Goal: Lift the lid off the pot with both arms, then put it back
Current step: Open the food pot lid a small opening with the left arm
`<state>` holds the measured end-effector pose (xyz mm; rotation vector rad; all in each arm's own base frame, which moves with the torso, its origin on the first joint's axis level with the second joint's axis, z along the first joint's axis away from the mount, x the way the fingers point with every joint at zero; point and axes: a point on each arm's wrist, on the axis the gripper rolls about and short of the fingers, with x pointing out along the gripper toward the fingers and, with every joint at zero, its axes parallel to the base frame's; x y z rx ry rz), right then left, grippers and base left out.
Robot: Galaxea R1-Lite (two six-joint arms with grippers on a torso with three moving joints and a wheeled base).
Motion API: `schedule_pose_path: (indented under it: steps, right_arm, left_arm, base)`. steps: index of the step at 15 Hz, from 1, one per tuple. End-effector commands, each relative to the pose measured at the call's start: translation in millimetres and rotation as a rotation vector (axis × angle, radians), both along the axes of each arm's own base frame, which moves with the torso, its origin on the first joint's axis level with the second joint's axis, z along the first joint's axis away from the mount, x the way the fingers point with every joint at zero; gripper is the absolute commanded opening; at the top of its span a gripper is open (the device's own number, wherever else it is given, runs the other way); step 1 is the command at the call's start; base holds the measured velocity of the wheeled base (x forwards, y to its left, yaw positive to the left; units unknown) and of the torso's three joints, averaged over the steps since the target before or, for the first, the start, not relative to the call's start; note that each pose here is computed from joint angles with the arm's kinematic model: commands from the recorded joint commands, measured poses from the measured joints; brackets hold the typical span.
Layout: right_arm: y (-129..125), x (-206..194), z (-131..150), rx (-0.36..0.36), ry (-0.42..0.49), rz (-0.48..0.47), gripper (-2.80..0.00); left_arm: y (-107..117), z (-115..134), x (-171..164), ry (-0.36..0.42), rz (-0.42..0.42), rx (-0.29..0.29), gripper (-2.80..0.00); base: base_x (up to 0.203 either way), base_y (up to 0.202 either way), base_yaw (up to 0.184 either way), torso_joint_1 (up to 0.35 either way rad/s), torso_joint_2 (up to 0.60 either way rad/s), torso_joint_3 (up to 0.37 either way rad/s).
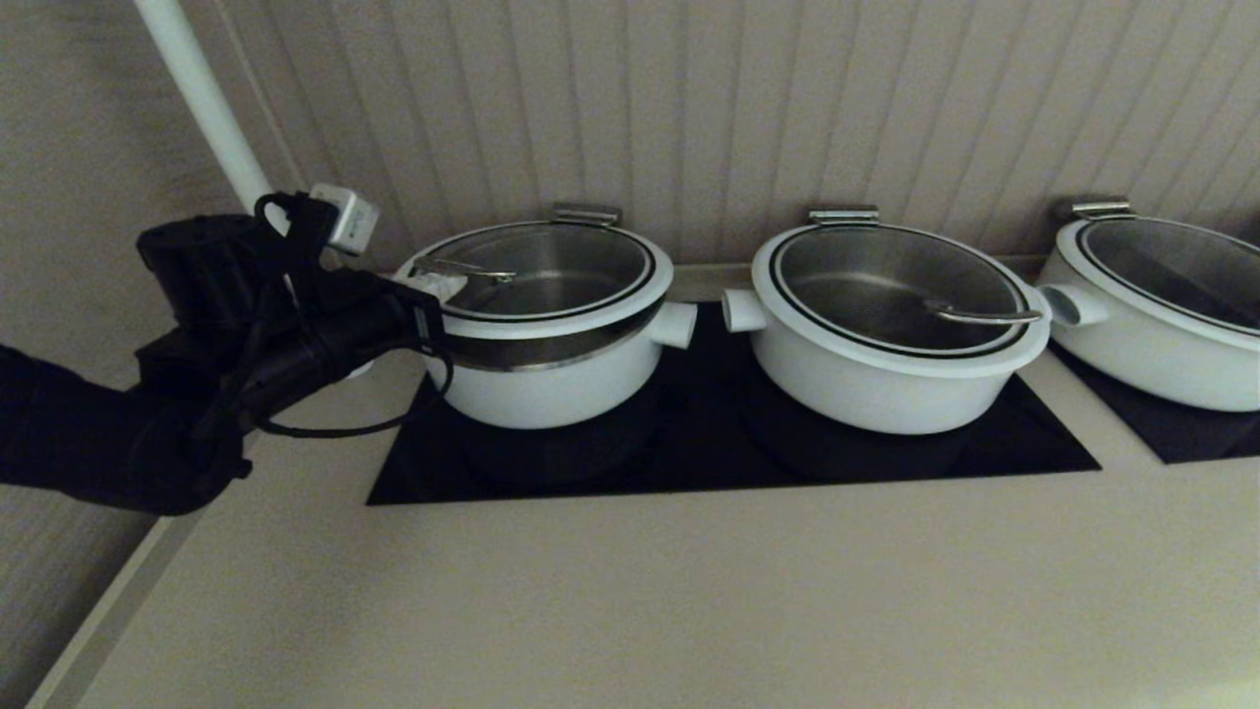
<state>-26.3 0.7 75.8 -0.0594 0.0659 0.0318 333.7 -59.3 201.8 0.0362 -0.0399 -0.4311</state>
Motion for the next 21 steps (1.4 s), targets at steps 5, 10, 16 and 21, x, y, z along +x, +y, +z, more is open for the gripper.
schedule_pose_path:
  steps: [5,10,16,21]
  right_arm:
    - [0,0,-1,-0.047,0.003,0.023,-2.8]
    - [0,0,0,-0.054,-0.001,0.025,-2.8]
    - [2,-3,17,-0.059,-0.053,0.085,-2.8]
    - [4,3,36,-0.056,-0.05,0.171,-2.8]
  left_arm:
    - [0,9,-2,-0.035,-0.002,-0.007,-2.8]
    - [0,11,-3,-0.039,-0.002,-0.007,-2.8]
    - [0,10,-2,-0.036,-0.004,-0.007,-2.8]
    - [0,9,-3,-0.036,-0.004,-0.007,-2.8]
  base:
    - [0.0,0.0,0.0,0.0,0.0,0.0]
    - [0.0,0.0,0.0,0.0,0.0,0.0]
    - [0.0,0.0,0.0,0.0,0.0,0.0]
    - [0.0,0.0,0.0,0.0,0.0,0.0]
